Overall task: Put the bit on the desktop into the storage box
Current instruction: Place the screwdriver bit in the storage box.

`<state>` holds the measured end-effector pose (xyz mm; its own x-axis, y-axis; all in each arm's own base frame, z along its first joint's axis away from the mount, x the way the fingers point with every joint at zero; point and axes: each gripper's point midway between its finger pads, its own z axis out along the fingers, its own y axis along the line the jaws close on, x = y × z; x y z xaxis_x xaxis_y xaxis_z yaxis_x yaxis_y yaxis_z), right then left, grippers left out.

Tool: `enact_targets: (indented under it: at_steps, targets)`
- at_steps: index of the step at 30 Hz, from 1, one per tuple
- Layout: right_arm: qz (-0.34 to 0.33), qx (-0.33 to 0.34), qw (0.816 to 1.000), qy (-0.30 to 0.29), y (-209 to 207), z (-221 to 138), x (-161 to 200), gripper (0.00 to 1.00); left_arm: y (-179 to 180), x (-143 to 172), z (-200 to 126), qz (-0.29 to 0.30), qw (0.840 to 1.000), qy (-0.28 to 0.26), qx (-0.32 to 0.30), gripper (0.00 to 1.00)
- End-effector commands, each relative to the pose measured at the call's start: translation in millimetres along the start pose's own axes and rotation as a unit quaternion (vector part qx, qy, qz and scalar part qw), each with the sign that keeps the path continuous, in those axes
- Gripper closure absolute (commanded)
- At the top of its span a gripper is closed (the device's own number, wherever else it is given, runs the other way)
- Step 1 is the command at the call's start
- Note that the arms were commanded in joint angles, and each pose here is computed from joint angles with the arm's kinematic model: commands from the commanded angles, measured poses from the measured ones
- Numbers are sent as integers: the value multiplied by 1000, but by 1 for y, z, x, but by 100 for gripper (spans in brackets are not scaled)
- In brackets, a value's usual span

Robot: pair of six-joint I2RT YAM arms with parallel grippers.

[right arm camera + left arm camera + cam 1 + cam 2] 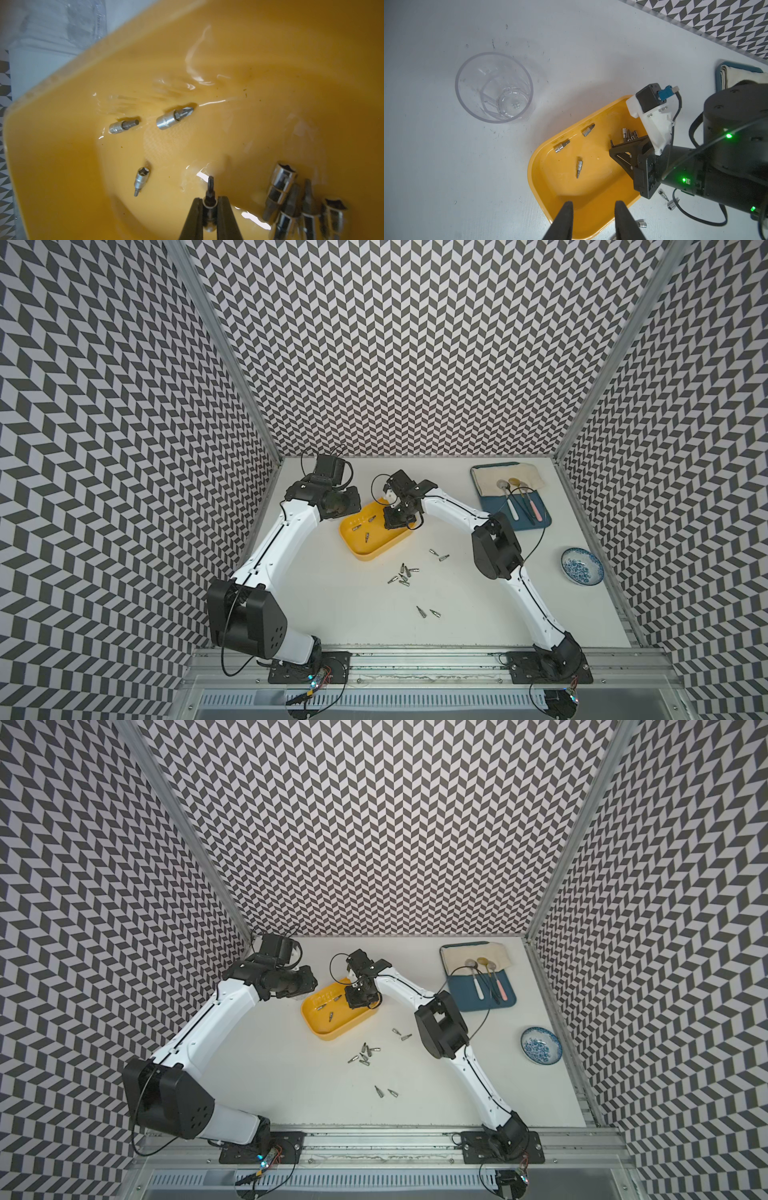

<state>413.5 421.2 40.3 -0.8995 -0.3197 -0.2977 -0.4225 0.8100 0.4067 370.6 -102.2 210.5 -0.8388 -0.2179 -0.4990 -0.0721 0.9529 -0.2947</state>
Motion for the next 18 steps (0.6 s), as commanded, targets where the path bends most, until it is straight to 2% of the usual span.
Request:
enact_targets:
  at_steps: [1, 6, 13, 18]
  targets:
    - [-6, 11, 1000, -12, 0, 8, -6, 93, 0, 4, -9, 1, 1000, 0, 8, 62]
    - [-7, 15, 1000, -16, 1, 7, -7, 77, 0, 6, -10, 0, 1000, 0, 9, 62]
    - [-10, 1, 999, -36, 12, -9, -18, 73, 1, 12, -13, -1, 1000, 3, 11, 62]
    - [-24, -43, 996, -79, 44, -53, -39, 71, 5, 24, -16, -7, 1000, 7, 13, 62]
